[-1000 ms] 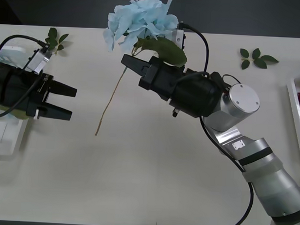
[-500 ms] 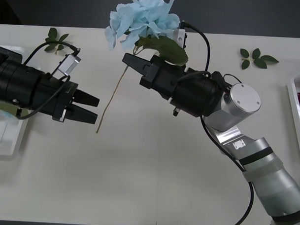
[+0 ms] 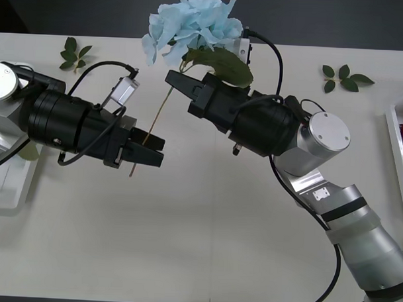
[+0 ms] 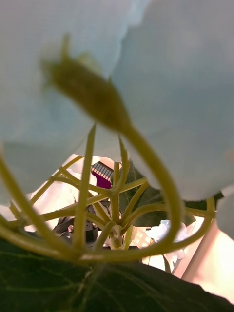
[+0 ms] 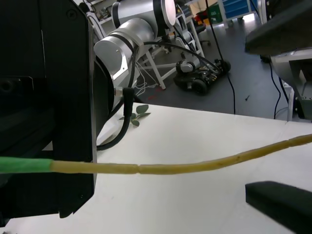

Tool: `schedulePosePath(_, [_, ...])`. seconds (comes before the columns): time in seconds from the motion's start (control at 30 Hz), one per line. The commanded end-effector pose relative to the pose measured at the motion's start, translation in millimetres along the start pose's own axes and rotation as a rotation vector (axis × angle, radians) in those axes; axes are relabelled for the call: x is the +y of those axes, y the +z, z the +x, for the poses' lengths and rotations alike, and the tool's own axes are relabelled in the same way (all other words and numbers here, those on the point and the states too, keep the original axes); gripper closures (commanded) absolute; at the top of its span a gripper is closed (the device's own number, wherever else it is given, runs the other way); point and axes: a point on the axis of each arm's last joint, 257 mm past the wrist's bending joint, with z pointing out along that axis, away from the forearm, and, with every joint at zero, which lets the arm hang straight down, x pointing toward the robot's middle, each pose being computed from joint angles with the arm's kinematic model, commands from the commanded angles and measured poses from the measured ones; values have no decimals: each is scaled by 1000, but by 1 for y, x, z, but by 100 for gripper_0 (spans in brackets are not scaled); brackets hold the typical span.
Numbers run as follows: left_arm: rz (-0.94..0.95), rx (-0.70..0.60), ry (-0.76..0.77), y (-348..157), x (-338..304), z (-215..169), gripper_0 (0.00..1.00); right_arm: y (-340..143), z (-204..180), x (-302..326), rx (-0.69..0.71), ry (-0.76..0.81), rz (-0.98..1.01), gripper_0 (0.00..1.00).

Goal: Put the red flowers into the right box and the blue flowers into the left box

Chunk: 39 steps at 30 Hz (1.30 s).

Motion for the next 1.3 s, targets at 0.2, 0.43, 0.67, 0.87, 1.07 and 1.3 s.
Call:
schedulePosePath(0.2, [-6,6,23,-4,-8,-21,100,6,-16,16,-20,-74,-27,100])
schedulePosePath(0.43, [-7,4,25,-5,-8,-22,100,5,-18,17,-23,-74,-31,100])
schedulePosePath(0.67, [-9,5,23,-5,-7,-21,100,2,-18,17,-16,-99,-28,95])
schedulePosePath(0.87, [-19,8,23,-10,-5,-21,100,-3,-17,4,6,-178,16,38])
schedulePosePath(1.07, [-60,3,48,-25,1,-27,100,-9,-33,1,-24,-214,28,11])
schedulePosePath(1.3, [-201,66,129,-73,21,-29,100,-14,-39,4,-28,-242,15,2])
